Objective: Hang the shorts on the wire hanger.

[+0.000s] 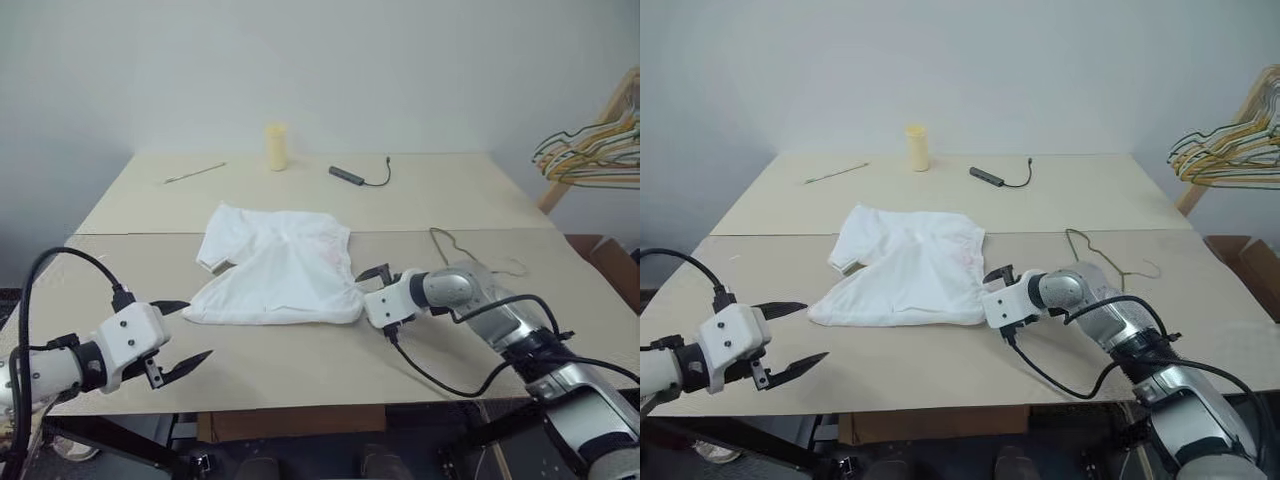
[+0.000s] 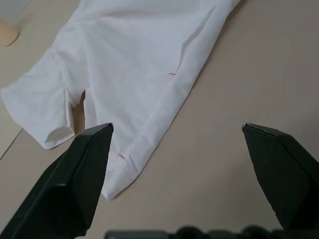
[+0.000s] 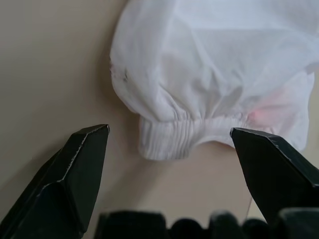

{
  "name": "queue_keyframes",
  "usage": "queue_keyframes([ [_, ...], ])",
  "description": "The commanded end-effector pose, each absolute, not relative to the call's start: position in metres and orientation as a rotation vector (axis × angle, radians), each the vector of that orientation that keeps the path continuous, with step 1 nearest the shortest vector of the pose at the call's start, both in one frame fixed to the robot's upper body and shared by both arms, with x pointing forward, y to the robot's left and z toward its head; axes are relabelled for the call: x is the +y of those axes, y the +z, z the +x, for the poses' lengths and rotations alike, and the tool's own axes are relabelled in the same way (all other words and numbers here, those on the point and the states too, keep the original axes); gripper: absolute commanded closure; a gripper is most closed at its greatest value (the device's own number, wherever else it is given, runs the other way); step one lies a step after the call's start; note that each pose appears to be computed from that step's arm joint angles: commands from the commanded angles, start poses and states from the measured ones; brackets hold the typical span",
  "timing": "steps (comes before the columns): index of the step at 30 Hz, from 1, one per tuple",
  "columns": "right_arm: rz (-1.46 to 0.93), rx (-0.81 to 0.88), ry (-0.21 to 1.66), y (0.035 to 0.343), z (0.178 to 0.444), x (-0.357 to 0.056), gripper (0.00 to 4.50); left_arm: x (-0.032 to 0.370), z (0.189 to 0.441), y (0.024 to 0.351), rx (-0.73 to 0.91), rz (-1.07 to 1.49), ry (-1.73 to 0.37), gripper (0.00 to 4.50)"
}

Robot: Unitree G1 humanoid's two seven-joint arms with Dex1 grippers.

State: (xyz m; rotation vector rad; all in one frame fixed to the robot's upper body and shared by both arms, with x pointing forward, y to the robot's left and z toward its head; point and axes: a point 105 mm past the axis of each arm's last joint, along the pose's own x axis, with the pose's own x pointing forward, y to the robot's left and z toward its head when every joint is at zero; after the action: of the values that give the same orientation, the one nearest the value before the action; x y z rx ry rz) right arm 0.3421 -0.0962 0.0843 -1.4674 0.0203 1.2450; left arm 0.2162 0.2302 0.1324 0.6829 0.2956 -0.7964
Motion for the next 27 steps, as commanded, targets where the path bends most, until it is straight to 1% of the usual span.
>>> queue_keyframes([
  [1,-1.542,-0.039,1.224,0.086,0.351,-0.093,0.62,0.228,0.216,0.136,0.28,0.722,-0.805,0.0],
  [6,-1.483,-0.083,1.244,0.088,0.349,-0.082,2.4,0.236,0.219,0.123,0.334,0.75,-0.775,0.0],
  [11,-1.482,-0.084,1.257,0.085,0.349,-0.081,4.26,0.246,0.243,0.108,0.351,0.813,-0.712,0.0],
  [12,-1.483,-0.084,1.254,0.084,0.349,-0.081,4.47,0.248,0.249,0.105,0.353,0.828,-0.699,0.0],
  [18,-1.468,-0.078,1.214,0.084,0.354,-0.082,4.47,0.264,0.286,0.082,0.39,0.897,-0.645,0.0],
  [24,-1.468,-0.077,1.201,0.085,0.355,-0.083,4.47,0.279,0.312,0.063,0.469,0.853,-0.605,0.0],
  [27,-1.461,-0.074,1.199,0.084,0.355,-0.083,4.47,0.279,0.323,0.057,0.484,0.769,-0.599,0.0],
])
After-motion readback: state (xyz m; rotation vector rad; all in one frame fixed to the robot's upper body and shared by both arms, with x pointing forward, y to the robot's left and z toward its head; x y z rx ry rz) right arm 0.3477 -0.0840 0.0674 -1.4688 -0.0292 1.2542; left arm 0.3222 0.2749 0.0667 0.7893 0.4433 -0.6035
